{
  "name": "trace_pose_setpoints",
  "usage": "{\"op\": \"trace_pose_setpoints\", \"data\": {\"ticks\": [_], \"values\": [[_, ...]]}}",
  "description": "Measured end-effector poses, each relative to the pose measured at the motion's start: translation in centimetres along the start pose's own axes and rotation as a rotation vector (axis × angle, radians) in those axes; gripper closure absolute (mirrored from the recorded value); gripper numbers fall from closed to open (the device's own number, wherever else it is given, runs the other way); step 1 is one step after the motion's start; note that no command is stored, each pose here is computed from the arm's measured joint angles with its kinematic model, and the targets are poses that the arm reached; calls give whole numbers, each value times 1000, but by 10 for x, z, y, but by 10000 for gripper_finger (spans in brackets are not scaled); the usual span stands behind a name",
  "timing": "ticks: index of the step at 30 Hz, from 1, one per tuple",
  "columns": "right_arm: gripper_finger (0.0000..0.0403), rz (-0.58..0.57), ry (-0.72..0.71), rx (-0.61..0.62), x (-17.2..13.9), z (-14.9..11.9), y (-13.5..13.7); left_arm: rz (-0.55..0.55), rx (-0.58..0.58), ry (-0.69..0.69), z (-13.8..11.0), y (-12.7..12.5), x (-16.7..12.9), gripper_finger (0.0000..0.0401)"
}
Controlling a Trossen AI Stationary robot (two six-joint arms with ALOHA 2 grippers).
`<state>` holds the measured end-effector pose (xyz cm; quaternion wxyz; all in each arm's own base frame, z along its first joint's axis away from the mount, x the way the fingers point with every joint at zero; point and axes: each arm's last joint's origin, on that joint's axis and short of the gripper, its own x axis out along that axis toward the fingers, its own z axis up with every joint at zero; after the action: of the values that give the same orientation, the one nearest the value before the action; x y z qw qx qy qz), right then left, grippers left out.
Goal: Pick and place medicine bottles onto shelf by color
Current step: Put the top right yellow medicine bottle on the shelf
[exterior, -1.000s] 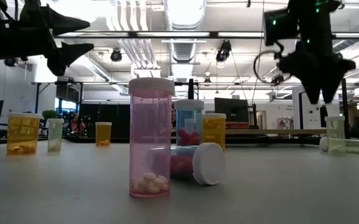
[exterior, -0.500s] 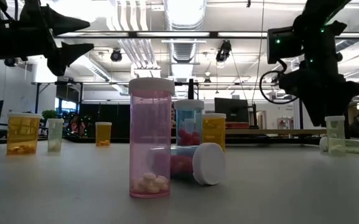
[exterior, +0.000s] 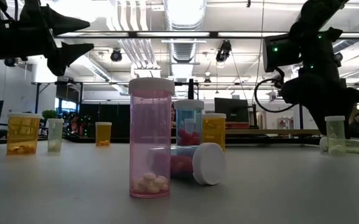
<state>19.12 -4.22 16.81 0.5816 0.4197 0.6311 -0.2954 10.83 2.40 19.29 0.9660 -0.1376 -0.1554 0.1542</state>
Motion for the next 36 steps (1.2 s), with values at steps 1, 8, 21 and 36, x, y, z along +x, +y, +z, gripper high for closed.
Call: {"op": "trace_pose_setpoints", "data": {"ticks": [1,8,21,36], "values": [[192,-1,3,-8,1,-1,1,0,0,0,0,0,0,99],[200,-16,16,-27,5,-7,6,0,0,0,0,0,0,99],[200,-39,34,-5,25,-16,-2,0,0,0,0,0,0,99],[240,-32,28,-10,26,-15,-2,0,0,0,0,0,0,99]]}}
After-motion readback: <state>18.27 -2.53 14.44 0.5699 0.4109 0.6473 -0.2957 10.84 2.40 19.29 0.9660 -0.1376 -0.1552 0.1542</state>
